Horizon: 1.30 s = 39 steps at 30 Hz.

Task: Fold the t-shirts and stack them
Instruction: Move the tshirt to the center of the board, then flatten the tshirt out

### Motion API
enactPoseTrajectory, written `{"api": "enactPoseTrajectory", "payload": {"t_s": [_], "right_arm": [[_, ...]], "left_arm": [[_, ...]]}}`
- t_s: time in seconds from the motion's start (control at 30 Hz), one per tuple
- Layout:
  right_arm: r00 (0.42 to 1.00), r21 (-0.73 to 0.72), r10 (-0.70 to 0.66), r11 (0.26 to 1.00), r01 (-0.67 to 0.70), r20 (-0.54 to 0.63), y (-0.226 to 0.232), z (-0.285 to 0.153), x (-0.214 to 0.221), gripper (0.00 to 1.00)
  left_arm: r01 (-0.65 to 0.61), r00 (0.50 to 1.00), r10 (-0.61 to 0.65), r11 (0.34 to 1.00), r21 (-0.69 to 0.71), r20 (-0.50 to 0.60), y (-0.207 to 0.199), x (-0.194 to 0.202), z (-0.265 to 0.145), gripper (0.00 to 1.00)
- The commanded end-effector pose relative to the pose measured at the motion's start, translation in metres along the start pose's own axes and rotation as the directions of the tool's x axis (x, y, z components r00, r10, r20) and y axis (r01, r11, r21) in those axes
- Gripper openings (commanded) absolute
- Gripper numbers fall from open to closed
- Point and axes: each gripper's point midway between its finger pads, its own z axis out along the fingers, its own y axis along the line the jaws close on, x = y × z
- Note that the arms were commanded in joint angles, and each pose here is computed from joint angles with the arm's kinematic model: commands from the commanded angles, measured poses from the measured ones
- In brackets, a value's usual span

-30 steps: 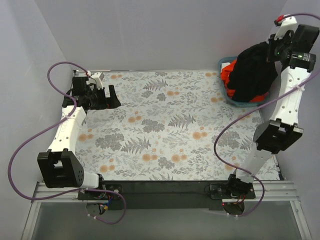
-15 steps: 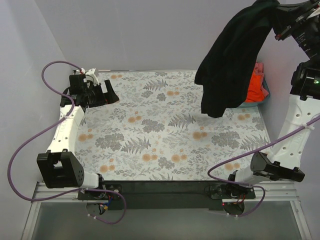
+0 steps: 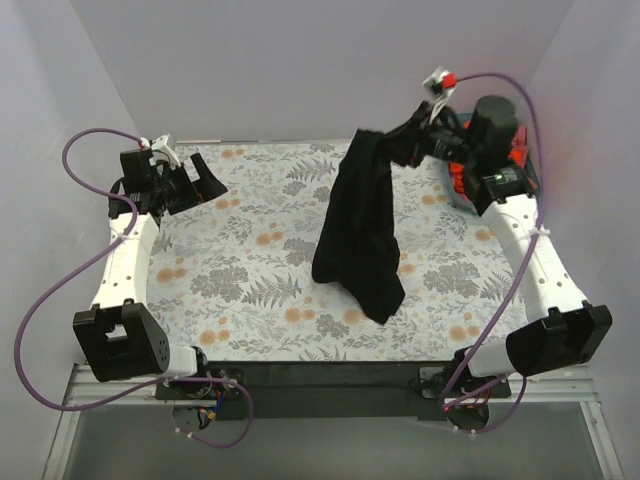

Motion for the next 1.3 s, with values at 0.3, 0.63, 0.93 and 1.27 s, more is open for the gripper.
{"api": "enactPoseTrajectory", "payload": {"t_s": [0.3, 0.63, 0.93, 1.27], "right_arm": [[0.899, 0.371, 0.077, 0.923, 0.099, -0.431, -0.112, -0.056, 0.145, 0.99], [0.536, 0.191, 0.045, 0.957, 0.220, -0.843, -0.036, -0.171, 0.309, 0.96], [0.345, 0.257, 0.193, 0.954, 0.152, -0.919, -0.037, -0.178, 0.363, 0.87], [0.282, 0.367, 0.378, 0.926, -0.095, -0.882, -0.031, -0.148, 0.391, 0.79]], "left_arm": [[-0.252, 0.959, 0.277, 0.928, 0.276, -0.056, -0.034, 0.038, -0.021, 0.98], [-0.591, 0.652, 0.752, 0.581, 0.560, -0.092, -0.109, 0.176, 0.000, 0.93], [-0.671, 0.570, 0.790, 0.606, 0.427, -0.226, -0.095, 0.212, 0.101, 0.82], [-0.682, 0.583, 0.753, 0.657, 0.321, -0.303, -0.065, 0.205, 0.121, 0.00]]}}
